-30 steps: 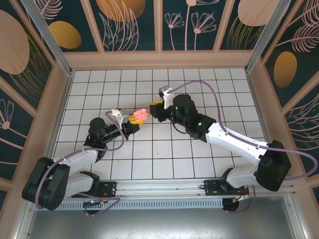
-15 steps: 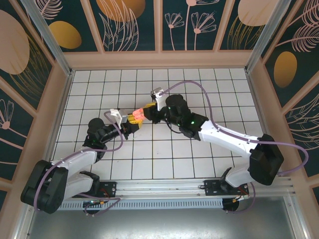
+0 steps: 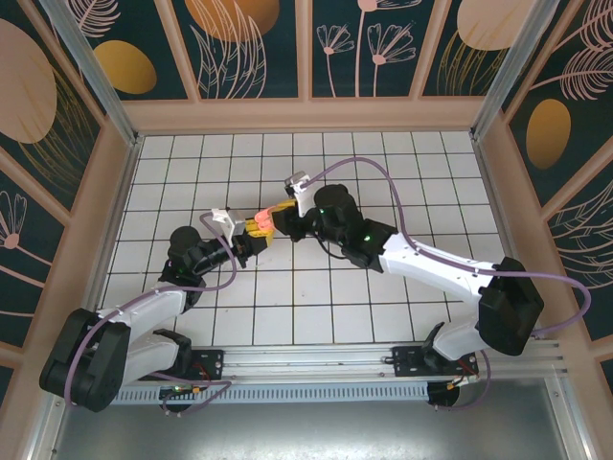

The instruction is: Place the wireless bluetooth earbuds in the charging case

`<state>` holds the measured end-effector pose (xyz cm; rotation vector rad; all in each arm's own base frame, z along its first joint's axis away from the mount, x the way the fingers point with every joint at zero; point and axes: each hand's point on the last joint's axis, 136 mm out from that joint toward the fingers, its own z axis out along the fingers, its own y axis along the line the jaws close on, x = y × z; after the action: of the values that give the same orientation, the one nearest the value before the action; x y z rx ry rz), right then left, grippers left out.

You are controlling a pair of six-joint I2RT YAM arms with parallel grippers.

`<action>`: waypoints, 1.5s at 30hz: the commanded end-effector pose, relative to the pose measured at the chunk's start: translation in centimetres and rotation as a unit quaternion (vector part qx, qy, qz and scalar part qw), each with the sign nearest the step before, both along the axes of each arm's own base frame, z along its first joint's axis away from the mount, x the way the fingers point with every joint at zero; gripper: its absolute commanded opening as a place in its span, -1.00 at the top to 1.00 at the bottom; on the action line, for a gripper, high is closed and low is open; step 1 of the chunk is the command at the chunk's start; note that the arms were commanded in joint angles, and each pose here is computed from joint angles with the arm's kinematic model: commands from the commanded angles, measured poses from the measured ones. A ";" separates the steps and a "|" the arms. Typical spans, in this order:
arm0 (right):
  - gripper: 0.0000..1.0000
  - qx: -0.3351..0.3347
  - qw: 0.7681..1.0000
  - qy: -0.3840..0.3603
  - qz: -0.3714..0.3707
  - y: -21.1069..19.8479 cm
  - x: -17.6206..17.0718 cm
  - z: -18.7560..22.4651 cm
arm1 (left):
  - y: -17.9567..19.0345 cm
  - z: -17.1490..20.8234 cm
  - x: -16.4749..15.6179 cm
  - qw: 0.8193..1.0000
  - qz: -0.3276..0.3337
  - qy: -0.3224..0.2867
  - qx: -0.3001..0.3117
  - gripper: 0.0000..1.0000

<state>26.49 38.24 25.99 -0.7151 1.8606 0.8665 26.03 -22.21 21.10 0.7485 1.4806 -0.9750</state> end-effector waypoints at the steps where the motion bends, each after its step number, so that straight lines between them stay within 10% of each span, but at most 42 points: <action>1: 0.55 -0.016 1.000 -0.016 -0.010 0.5 0.4 0.4 | -0.2 2.4 0.0 0.999 -0.003 -0.030 -0.017 0.60; 45: 0.39 -0.006 1.000 -0.021 0.007 0.3 -1.0 0.9 | 0.1 2.8 0.2 0.999 0.010 -0.037 -0.003 0.60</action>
<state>26.33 38.47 25.30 -0.7422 1.8656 0.7571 26.01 -21.94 21.28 0.7295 1.5185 -0.9601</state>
